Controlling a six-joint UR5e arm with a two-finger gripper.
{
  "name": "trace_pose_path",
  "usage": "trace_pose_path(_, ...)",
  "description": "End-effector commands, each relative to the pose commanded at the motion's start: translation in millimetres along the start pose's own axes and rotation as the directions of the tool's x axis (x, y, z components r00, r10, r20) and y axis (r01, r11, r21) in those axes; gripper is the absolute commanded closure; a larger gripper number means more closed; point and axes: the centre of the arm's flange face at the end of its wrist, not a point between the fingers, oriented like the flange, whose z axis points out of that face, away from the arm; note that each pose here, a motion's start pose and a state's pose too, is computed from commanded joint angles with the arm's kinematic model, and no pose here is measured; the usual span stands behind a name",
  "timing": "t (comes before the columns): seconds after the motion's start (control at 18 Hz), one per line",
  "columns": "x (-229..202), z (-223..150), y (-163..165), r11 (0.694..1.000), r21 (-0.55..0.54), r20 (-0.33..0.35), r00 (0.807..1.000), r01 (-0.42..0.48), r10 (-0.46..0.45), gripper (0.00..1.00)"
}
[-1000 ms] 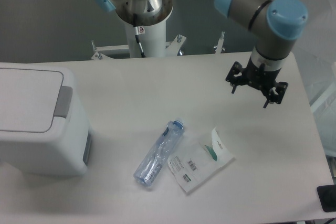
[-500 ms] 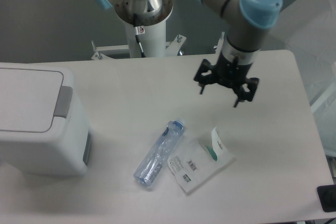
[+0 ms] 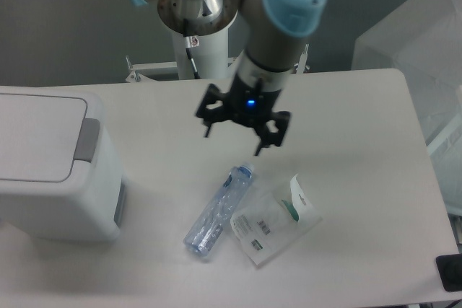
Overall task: Open the trash can
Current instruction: 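Move the open gripper across the table toward the white trash bin lid, then lower the gripper onto the grey lid and push it open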
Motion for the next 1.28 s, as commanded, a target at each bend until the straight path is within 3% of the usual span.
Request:
trace_pose_path(0.39, 42.3, -7.7, -10.5, 0.999, 0.019, -0.005, 0.999, 0.049, -0.049, 0.00)
trace_pose_path(0.56, 48.2, -9.8, -13.8, 0.994, 0.041, -0.041, 0.995, 0.097, -0.095, 0.00)
trace_pose_path(0.94, 85.2, -1.9, -24.5, 0.994, 0.035, -0.070, 0.993, 0.099, -0.096, 0.00)
trace_pose_path(1.28, 88.8, 7.4, -29.8, 0.995, 0.047, -0.084, 0.993, 0.086, -0.081, 0.00)
